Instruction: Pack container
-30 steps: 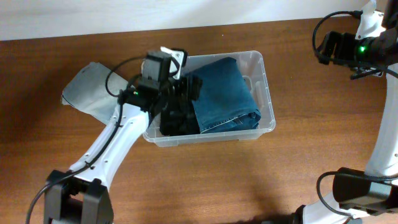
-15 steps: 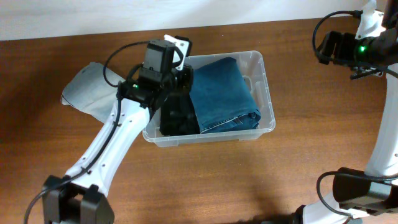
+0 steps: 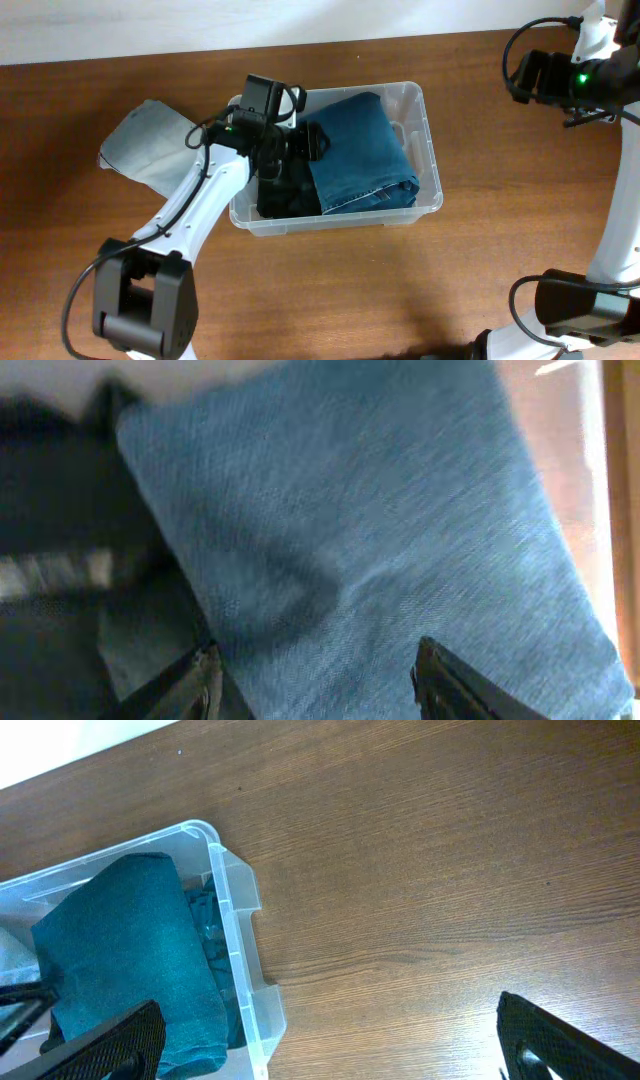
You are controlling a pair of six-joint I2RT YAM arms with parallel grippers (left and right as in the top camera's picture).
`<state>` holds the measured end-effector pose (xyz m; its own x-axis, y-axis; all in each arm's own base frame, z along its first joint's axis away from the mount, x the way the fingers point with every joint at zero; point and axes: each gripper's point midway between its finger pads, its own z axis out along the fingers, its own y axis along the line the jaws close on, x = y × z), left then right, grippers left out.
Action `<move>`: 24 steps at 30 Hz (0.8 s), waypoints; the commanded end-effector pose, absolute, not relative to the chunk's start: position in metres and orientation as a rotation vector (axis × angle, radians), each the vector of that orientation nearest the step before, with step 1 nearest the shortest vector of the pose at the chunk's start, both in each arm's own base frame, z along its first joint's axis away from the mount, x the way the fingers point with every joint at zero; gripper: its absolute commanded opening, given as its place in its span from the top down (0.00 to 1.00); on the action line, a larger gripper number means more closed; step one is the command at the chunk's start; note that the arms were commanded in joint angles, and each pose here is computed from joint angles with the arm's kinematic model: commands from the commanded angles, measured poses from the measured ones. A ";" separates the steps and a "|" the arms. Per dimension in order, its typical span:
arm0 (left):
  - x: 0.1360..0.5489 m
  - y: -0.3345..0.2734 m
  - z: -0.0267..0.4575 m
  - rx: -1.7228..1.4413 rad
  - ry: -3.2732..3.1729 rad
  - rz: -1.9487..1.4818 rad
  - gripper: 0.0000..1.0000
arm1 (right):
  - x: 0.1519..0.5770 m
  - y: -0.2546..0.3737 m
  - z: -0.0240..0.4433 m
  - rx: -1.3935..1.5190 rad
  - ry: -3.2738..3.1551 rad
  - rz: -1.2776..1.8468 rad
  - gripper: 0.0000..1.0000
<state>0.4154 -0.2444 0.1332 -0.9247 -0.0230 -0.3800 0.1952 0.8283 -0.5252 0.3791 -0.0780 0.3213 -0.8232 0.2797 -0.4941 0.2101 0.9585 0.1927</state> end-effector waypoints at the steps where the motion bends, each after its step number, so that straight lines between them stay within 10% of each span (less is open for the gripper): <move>1: 0.406 -0.252 0.129 -0.008 2.705 -0.924 0.37 | 0.379 -0.079 0.327 0.344 2.551 0.167 0.01; 19: 0.395 -0.265 0.089 -0.038 2.824 -1.025 0.32 | 0.381 -0.079 0.323 0.348 2.563 0.170 0.01; 24: 0.405 -0.281 0.094 0.121 2.725 -1.129 0.78 | 0.381 -0.079 0.323 0.348 2.563 0.171 0.01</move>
<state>0.4047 -0.2663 0.0936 -0.9825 -0.0679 -0.1737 0.0621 0.7591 -0.6481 0.3792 -0.0780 0.3212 -0.8236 0.2791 -0.4938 0.2097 0.9587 0.1922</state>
